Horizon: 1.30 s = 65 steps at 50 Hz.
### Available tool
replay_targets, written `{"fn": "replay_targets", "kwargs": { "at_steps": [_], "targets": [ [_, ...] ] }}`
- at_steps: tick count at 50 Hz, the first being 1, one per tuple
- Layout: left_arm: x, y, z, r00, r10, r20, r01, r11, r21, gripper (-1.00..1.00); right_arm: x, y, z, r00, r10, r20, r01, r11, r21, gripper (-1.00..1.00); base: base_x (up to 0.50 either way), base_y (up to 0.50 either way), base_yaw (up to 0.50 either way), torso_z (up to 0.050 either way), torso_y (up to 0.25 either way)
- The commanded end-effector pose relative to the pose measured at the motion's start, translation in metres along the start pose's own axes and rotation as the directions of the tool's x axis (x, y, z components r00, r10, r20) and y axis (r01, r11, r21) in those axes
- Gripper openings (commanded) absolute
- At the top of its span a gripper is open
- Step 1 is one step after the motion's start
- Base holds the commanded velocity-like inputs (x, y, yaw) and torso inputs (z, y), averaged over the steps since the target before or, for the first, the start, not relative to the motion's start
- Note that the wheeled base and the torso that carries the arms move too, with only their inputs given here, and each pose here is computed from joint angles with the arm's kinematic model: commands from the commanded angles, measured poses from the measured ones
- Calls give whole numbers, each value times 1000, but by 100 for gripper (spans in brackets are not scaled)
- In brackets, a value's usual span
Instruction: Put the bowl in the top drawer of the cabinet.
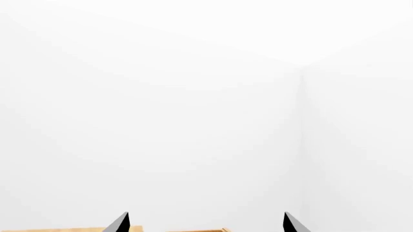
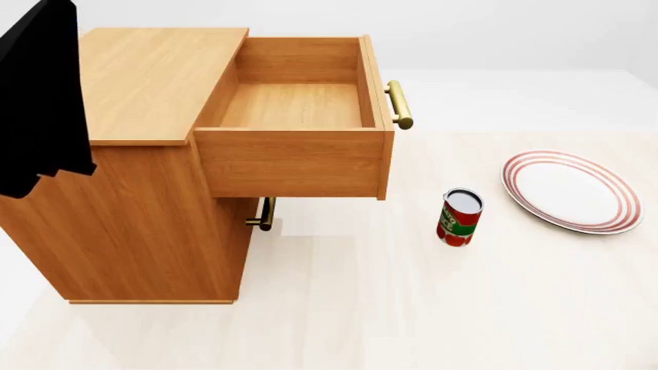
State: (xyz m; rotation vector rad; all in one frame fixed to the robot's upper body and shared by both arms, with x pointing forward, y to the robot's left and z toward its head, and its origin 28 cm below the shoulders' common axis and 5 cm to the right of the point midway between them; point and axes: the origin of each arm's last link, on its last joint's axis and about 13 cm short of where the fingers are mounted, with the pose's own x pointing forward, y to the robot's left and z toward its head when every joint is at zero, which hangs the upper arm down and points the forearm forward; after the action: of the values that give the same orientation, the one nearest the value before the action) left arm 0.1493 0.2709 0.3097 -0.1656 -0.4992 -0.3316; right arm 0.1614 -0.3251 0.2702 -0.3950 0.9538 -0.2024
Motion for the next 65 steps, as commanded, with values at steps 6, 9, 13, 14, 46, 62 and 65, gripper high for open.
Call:
{"fn": "replay_targets", "kwargs": {
  "at_steps": [6,9,13,14,46,62,65],
  "targets": [
    [-1,0,1,1000,-2,0,2,1000,-2,100,26,13,1,999,28,-26,-28,1000,0,100,0,0,0,0,0],
    [-1,-1,1,1000,-2,0,2,1000,-2,100,32,15,-3,999,22,-44,-22,1000,-1,100,0,0,0,0,0],
    [0,-1,1,1000,-2,-1,2,1000,-2,100,43,21,-7,997,23,-70,-23,1000,-2,100,0,0,0,0,0],
    [0,-1,1,1000,-2,-1,2,1000,-2,100,46,23,-7,997,22,-77,-23,1000,-3,100,0,0,0,0,0],
    [-1,0,-3,1000,1,-9,-1,1000,-6,100,92,25,-61,966,-30,-256,17,998,-53,100,0,0,0,0,0],
    [0,0,-5,1000,1,-15,-1,1000,-5,100,118,42,-66,960,-21,-279,10,999,-42,100,0,0,0,0,0],
    [0,0,-6,1000,1,-16,-1,1000,-5,100,120,44,-63,961,-21,-276,9,999,-46,-100,0,0,0,0,0]
  ]
}}
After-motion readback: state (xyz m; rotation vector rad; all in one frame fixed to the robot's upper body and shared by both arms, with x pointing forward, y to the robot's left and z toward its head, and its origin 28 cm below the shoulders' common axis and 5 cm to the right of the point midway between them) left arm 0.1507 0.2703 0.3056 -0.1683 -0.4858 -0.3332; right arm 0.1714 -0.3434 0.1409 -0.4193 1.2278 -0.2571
